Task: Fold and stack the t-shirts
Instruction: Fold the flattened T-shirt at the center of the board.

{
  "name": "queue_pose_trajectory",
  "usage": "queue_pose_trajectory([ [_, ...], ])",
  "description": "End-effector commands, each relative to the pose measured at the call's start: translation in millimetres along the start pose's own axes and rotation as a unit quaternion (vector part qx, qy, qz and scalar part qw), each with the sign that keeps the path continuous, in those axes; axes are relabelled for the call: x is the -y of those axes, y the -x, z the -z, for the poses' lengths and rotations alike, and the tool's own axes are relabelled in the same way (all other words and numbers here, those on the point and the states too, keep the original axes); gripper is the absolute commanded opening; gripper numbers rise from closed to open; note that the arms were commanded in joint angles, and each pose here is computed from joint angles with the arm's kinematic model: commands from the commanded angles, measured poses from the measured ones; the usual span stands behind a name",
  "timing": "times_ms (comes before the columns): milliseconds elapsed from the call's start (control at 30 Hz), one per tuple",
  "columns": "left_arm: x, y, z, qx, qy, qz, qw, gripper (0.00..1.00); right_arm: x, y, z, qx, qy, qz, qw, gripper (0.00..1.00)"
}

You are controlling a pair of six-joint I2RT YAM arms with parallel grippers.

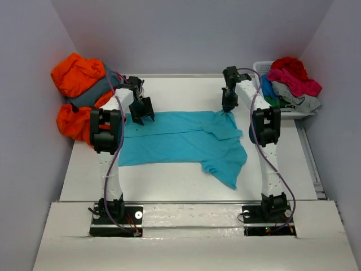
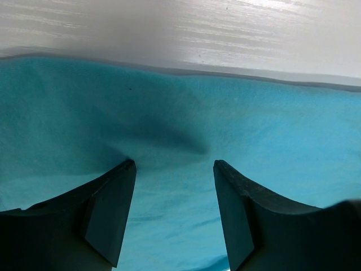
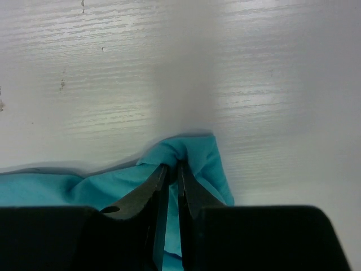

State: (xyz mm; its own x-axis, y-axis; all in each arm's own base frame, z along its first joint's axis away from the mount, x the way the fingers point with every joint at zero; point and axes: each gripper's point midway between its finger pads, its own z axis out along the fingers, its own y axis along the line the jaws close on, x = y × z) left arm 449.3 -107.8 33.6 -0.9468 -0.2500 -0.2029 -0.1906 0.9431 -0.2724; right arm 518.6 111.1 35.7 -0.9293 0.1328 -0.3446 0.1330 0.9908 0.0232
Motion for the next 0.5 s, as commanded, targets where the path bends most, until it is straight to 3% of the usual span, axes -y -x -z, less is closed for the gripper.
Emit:
queue_pose_trajectory([
  [0, -8.5, -13.9, 1.2, -0.011, 0.022, 0.012, 1.000, 0.69, -4.4, 8.1, 5.3, 0.013, -0.003, 0.001, 1.000, 0.17],
  [300, -14.7, -34.5, -2.4, -0.023, 0.024, 0.037, 0.999, 0.68, -3.3, 13.7, 11.5, 0.011, 0.003, -0.011, 1.000, 0.18],
  [467, -18.8, -38.0, -3.6, -0.027, 0.022, 0.043, 0.998, 0.68, 22.4, 19.6, 13.3, 0.006, -0.004, -0.044, 0.999, 0.18],
])
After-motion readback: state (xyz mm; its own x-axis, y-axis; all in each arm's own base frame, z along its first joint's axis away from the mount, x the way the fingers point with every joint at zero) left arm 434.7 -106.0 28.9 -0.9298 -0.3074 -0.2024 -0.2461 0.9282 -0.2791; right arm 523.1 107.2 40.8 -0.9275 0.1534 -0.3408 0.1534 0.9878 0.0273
